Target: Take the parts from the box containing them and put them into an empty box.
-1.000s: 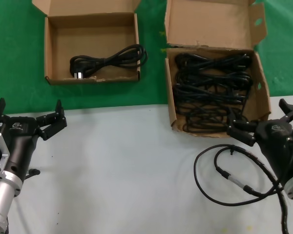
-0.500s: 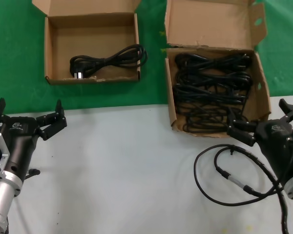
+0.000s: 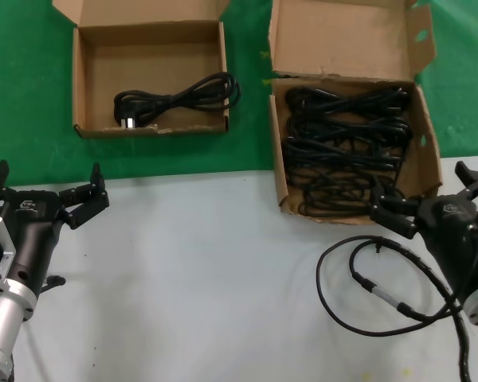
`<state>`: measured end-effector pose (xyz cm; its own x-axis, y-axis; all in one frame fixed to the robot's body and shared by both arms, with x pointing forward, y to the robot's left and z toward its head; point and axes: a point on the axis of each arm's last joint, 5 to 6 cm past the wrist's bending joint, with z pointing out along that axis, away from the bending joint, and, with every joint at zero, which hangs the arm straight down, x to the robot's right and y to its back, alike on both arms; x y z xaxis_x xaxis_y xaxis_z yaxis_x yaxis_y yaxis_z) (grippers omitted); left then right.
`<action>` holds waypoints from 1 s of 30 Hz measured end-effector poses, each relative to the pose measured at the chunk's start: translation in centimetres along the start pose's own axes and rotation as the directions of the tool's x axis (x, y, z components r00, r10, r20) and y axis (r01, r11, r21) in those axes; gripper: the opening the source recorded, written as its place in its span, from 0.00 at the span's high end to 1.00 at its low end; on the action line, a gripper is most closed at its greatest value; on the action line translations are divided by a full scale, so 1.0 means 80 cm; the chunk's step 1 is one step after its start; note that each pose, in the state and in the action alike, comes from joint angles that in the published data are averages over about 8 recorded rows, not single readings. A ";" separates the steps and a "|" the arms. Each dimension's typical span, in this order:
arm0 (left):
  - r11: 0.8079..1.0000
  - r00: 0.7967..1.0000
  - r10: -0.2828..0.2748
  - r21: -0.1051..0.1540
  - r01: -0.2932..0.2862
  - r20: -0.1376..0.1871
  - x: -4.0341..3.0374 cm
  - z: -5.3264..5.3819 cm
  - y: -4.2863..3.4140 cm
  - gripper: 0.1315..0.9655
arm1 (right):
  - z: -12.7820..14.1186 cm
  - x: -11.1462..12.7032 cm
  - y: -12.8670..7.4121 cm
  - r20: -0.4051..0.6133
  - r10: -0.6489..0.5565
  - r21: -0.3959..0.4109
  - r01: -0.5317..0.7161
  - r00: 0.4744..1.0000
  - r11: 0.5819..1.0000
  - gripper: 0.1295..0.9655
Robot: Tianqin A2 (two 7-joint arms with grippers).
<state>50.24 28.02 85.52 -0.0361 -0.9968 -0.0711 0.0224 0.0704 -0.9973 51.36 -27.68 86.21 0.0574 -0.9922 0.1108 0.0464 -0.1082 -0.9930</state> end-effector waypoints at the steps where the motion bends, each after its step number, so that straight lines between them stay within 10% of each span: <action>1: 1.000 1.000 0.000 0.000 0.000 0.000 0.0000 0.000 0.0000 0.00 | 0.000 0.000 0.000 0.000 0.000 0.000 0.000 1.000 1.000 0.00; 30: 1.000 1.000 0.000 0.000 0.000 0.000 0.0000 0.000 0.0000 0.00 | 0.000 0.000 0.000 0.000 0.000 0.000 0.000 1.000 1.000 0.00</action>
<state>50.24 28.02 85.52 -0.0361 -0.9968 -0.0711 0.0224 0.0704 -0.9973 51.36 -27.68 86.21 0.0574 -0.9922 0.1108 0.0464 -0.1082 -0.9930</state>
